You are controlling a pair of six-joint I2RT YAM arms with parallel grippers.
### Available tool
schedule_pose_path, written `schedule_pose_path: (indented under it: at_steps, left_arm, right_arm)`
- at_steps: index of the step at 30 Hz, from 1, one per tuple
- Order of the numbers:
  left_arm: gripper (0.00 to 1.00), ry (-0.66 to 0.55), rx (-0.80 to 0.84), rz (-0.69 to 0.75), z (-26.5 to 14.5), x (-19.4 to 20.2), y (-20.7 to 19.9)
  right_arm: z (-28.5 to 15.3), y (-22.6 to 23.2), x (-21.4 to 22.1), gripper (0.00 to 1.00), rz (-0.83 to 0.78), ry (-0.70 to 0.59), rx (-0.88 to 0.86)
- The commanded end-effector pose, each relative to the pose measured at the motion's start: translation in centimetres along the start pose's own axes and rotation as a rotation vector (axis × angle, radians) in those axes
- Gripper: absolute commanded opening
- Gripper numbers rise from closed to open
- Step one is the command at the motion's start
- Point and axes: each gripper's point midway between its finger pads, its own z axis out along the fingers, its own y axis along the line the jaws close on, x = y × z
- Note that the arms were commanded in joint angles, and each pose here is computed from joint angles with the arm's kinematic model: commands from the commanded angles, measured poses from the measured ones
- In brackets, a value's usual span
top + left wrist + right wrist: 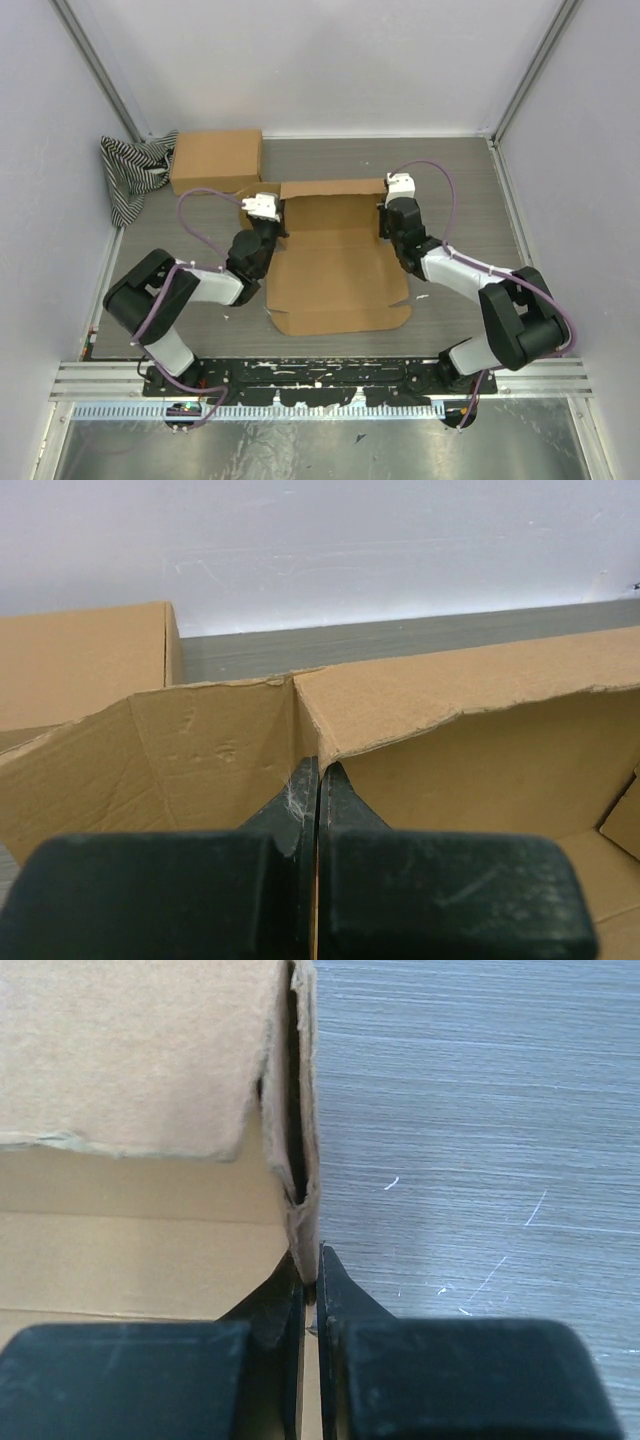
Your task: Fold the paper box
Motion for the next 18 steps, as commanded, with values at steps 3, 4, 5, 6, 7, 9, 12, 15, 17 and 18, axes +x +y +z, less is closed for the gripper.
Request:
schedule_pose_path:
  at_steps: [3, 4, 5, 6, 7, 9, 12, 15, 17, 18]
  left_arm:
    - [0.02, 0.086, -0.094, 0.012, 0.4, -1.5, 0.8]
    - [0.04, 0.105, -0.103, 0.014, 0.4, -1.7, 0.8]
    - [0.09, 0.122, -0.112, 0.013, 0.3, -1.9, 0.9]
    - [0.17, 0.137, -0.121, 0.010, 0.2, -2.2, 1.0]
    - [0.26, 0.157, -0.126, 0.010, 0.1, -2.4, 1.0]
    - [0.44, 0.181, -0.136, 0.011, -0.2, -3.3, 1.2]
    - [0.66, 0.192, -0.170, 0.011, -0.8, -5.0, 2.1]
    - [0.73, 0.189, -0.208, 0.012, -1.3, -7.2, 3.2]
    - [0.76, 0.192, -0.272, -0.013, -1.1, -8.5, 5.0]
    - [0.76, 0.208, -0.309, -0.045, -0.7, -8.7, 6.5]
  right_arm:
    - [-0.3, -3.2, -1.7, 0.01, 0.056, -0.022, 0.339]
    - [-0.3, -3.4, -1.4, 0.01, 0.073, -0.001, 0.370]
    - [-0.2, -3.4, -1.4, 0.01, 0.090, 0.010, 0.383]
    - [-0.2, -3.5, -1.0, 0.01, 0.101, 0.028, 0.396]
    - [-0.1, -3.5, -0.7, 0.01, 0.118, 0.039, 0.405]
    - [-0.1, -3.6, -0.4, 0.01, 0.129, 0.046, 0.416]
    - [-0.2, -3.6, -0.4, 0.01, 0.138, 0.038, 0.414]
    - [-0.5, -3.4, -1.1, 0.01, 0.129, 0.032, 0.383]
    - [-0.7, -3.5, -1.5, 0.01, 0.130, 0.031, 0.353]
    - [-0.7, -3.5, -1.6, 0.01, 0.130, 0.034, 0.332]
